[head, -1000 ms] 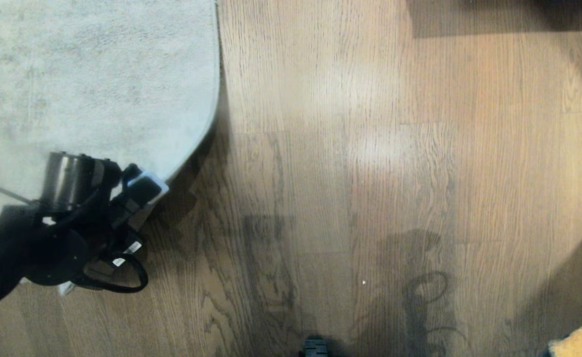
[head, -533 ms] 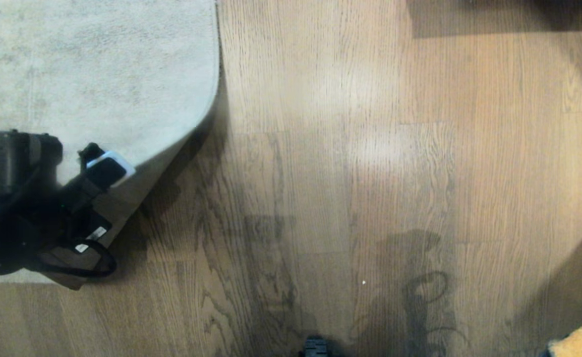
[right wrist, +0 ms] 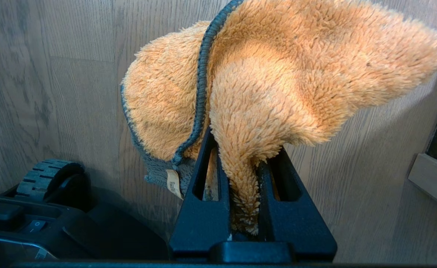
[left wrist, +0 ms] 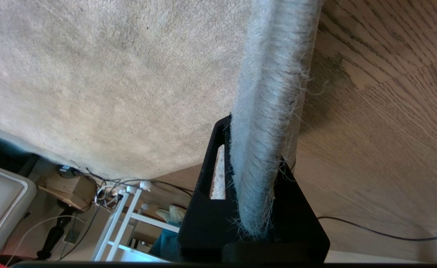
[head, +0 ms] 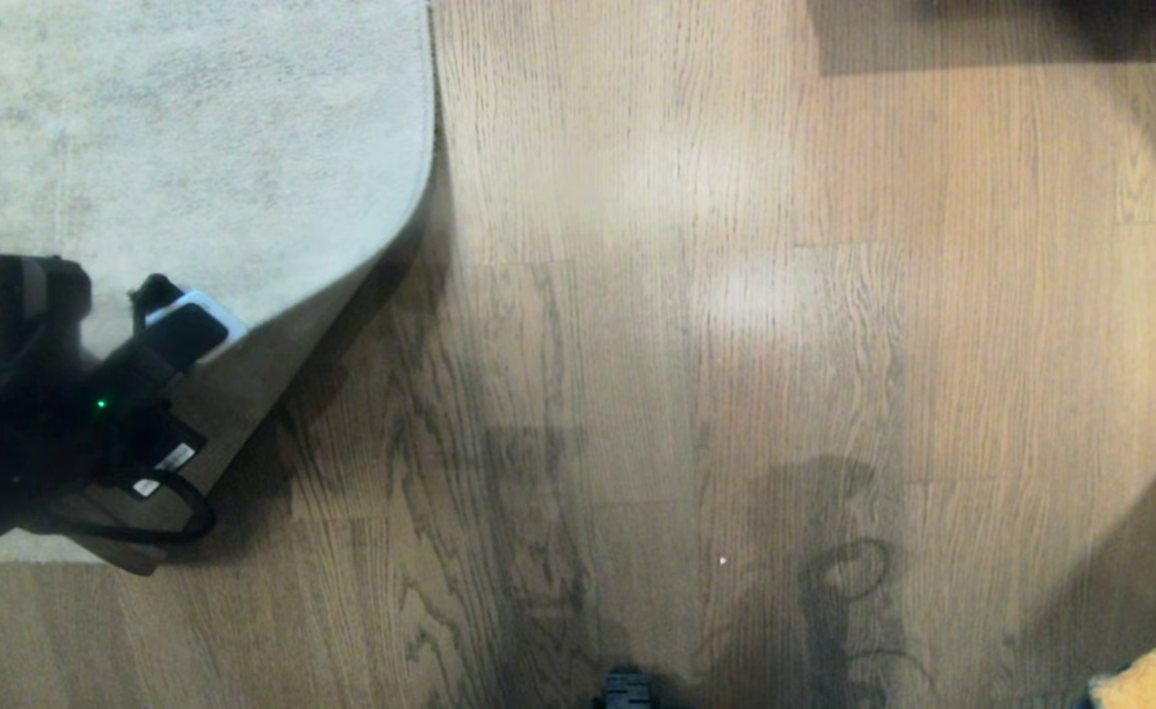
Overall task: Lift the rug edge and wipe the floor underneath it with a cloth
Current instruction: Lift up the carpet
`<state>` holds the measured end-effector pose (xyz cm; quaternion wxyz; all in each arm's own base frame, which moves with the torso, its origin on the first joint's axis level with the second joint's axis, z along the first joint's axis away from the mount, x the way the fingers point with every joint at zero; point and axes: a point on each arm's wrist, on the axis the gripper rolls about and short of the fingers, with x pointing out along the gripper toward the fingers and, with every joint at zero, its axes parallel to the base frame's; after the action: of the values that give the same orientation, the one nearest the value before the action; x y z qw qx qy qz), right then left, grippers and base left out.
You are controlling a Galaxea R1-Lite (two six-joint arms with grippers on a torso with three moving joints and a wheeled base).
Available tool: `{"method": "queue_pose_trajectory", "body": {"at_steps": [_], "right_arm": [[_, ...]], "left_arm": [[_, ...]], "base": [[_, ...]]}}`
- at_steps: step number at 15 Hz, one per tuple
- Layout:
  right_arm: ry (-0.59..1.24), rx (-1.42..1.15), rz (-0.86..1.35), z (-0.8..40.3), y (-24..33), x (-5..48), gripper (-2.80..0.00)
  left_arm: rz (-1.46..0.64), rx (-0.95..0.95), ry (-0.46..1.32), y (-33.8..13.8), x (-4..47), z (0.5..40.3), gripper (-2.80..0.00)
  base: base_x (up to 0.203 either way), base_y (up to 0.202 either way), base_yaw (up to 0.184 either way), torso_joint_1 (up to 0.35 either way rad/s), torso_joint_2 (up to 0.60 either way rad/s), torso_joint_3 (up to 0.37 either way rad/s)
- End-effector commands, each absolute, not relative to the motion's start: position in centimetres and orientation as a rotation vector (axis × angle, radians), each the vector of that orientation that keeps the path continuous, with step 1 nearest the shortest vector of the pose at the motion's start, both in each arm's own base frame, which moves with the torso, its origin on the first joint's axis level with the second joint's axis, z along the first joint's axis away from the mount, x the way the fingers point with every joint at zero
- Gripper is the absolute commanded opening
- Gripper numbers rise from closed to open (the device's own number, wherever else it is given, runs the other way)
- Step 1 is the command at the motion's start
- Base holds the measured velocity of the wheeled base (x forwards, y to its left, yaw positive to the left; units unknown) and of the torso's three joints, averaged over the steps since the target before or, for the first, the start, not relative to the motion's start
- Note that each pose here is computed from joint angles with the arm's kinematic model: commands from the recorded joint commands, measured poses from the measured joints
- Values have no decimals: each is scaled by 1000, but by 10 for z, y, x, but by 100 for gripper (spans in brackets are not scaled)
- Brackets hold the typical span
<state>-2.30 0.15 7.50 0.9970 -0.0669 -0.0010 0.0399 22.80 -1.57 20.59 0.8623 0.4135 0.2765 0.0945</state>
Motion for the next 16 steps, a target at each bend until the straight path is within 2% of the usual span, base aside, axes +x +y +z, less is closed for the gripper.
{"method": "queue_pose_trajectory", "body": {"at_steps": [1, 14, 16], "right_arm": [[-1, -135, 81, 75, 1, -23, -280], [-1, -135, 81, 75, 1, -23, -280], [-1, -135, 81, 75, 1, -23, -280]], "left_arm": [[201, 871, 583, -16, 227, 205, -280], [195, 875, 596, -15, 220, 200, -280], [196, 875, 598, -14, 219, 200, -280]], "base": [[0, 0, 0, 0, 0, 0], [0, 0, 0, 0, 0, 0], [6, 109, 2, 2, 2, 2]]}}
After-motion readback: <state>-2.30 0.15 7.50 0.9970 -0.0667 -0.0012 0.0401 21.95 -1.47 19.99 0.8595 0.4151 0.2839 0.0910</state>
